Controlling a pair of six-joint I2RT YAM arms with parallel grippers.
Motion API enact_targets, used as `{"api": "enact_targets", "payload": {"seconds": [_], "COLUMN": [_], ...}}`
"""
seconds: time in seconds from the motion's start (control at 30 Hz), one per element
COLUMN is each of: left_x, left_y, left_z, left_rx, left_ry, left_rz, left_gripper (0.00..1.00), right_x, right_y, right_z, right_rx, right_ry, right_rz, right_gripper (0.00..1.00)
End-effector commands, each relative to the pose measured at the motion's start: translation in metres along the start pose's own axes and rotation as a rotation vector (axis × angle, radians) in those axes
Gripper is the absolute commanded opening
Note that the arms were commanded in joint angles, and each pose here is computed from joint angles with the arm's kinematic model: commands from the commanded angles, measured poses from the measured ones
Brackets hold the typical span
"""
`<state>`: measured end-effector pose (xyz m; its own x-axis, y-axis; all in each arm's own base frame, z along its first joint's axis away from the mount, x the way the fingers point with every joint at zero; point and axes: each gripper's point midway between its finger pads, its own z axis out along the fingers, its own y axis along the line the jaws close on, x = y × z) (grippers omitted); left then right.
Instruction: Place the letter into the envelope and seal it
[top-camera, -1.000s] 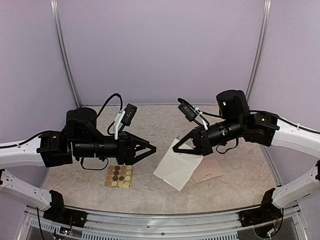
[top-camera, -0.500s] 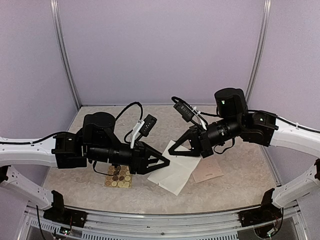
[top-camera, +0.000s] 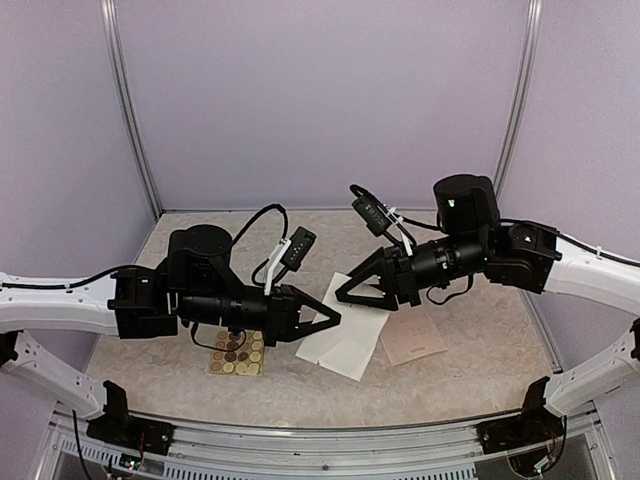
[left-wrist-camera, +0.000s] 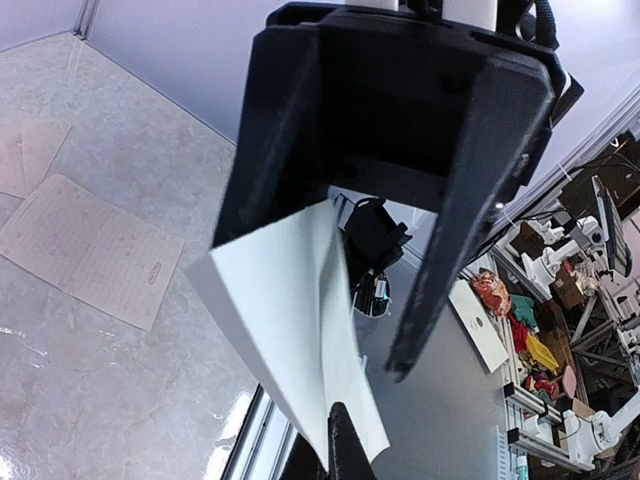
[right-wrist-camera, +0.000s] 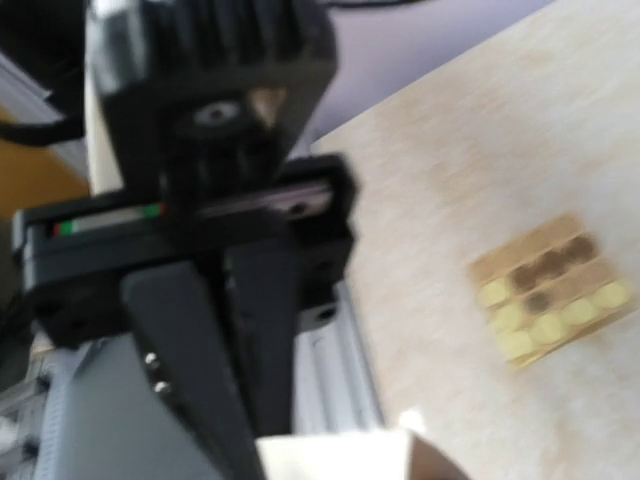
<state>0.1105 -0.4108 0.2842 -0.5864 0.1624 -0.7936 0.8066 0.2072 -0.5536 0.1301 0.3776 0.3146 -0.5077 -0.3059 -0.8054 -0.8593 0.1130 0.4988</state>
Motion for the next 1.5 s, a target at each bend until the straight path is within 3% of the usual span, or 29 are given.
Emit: {"api": "enact_targets", "payload": {"seconds": [0.0,0.07,0.2,0.27,0.47,0.6,0.67,0.7,0.83,0.87,0.93,1.03,1.13,1.2,1.23,1.37,1.47], "left_x": [-0.015,-0.019,-0.032,-0.041,-0.058,-0.059,-0.058,-0.057,-0.055,-0.055,-0.054,-0.052,-0.052,-0.052,-0.051,-0.053,-0.06], "left_y": [-0.001,0.0,-0.002,-0.005,-0.015,-0.018,-0.017,-0.017,-0.014,-0.014,-0.011,-0.009,-0.01,-0.008,-0.005,0.021,0.048], "left_z": [-0.011,-0.016,-0.03,-0.038,-0.054,-0.058,-0.056,-0.056,-0.054,-0.053,-0.052,-0.051,-0.052,-0.051,-0.049,-0.048,-0.055], "left_rx": [-0.014,-0.012,0.0,0.008,0.033,0.046,0.04,0.038,0.026,0.025,0.009,-0.006,0.011,0.008,-0.003,-0.097,-0.173], "left_ry": [-0.11,-0.155,-0.263,-0.319,-0.409,-0.413,-0.407,-0.403,-0.392,-0.385,-0.371,-0.355,-0.346,-0.334,-0.326,-0.288,-0.26], "left_rz": [-0.014,-0.023,-0.03,-0.025,-0.004,0.007,0.005,0.003,-0.008,-0.009,-0.008,-0.007,-0.001,-0.001,-0.004,-0.039,-0.049], "left_gripper": [0.0,0.0,0.0,0.0,0.0,0.0,0.0,0.0,0.01,0.07,0.23,0.26,0.01,0.0,0.0,0.0,0.0], "right_x": [-0.028,-0.032,-0.034,-0.035,-0.033,-0.035,-0.04,-0.042,-0.045,-0.044,-0.042,-0.037,-0.031,-0.03,-0.029,-0.023,-0.018], "right_y": [-0.012,-0.022,-0.026,-0.02,0.002,0.011,0.018,0.021,0.024,0.022,0.018,0.011,0.005,-0.004,-0.008,-0.034,-0.067], "right_z": [-0.029,-0.04,-0.057,-0.059,-0.033,-0.023,-0.023,-0.024,-0.022,-0.021,-0.018,-0.016,-0.015,-0.016,-0.016,-0.023,-0.035], "right_rx": [0.176,0.242,0.253,0.212,0.009,-0.072,-0.111,-0.127,-0.146,-0.141,-0.118,-0.076,-0.029,0.028,0.058,0.227,0.43], "right_ry": [-0.173,-0.243,-0.372,-0.407,-0.356,-0.343,-0.359,-0.369,-0.374,-0.368,-0.351,-0.325,-0.286,-0.267,-0.263,-0.246,-0.238], "right_rz": [-0.011,0.042,0.12,0.132,0.123,0.12,0.107,0.106,0.095,0.096,0.101,0.105,0.1,0.107,0.109,0.158,0.217], "right_gripper": [0.67,0.83,0.99,1.0,0.99,0.76,0.58,0.43,0.1,0.0,0.0,0.0,0.0,0.0,0.08,0.63,0.81]}}
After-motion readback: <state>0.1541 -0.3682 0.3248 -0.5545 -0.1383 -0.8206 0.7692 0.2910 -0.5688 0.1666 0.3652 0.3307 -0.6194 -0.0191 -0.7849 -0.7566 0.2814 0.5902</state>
